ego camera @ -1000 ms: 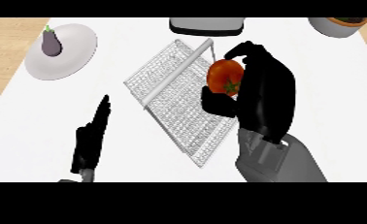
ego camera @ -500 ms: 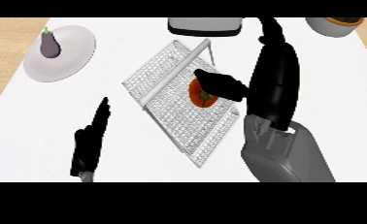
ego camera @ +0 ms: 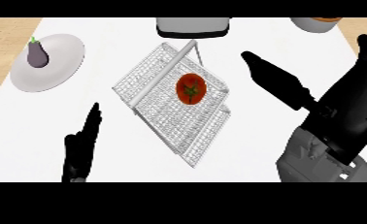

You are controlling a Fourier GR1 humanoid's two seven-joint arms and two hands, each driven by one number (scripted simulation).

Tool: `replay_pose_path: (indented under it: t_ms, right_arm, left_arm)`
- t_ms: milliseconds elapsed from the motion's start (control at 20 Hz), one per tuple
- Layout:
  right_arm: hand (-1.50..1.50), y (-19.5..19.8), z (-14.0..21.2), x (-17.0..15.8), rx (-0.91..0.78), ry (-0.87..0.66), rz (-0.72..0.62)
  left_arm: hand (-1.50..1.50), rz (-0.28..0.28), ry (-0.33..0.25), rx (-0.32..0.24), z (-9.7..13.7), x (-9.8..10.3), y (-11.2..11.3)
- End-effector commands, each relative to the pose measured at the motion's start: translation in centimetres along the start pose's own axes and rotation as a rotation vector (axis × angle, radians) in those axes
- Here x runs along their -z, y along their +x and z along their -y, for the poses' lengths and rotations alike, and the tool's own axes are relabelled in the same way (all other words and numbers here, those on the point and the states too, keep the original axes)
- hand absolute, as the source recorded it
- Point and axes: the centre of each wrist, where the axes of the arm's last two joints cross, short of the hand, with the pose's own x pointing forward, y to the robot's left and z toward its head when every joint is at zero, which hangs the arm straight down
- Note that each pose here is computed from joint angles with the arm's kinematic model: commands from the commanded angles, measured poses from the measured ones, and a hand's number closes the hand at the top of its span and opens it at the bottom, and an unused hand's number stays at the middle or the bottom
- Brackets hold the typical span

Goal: Pick the tomato from the tray and place it in the tiered basket

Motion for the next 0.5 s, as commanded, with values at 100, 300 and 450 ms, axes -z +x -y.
replay_pose_path:
  t_ms: [100, 300, 450]
  right_arm:
    - [-1.50, -1.2, 8.2, -0.9, 0.085, -0.151, -0.234]
    - [-1.50, -2.5, 14.5, -3.2, 0.098, -0.163, -0.230]
    - [-1.50, -3.0, 16.7, -4.1, 0.094, -0.123, -0.243]
  left_arm:
    - [0.00, -0.042, 0.048, -0.012, -0.5, -0.1, -0.8]
    - [0.00, -0.040, 0.059, -0.006, -0.5, -1.4, -2.2]
    - [0.00, -0.035, 0.072, -0.011, -0.9, -0.2, -1.2]
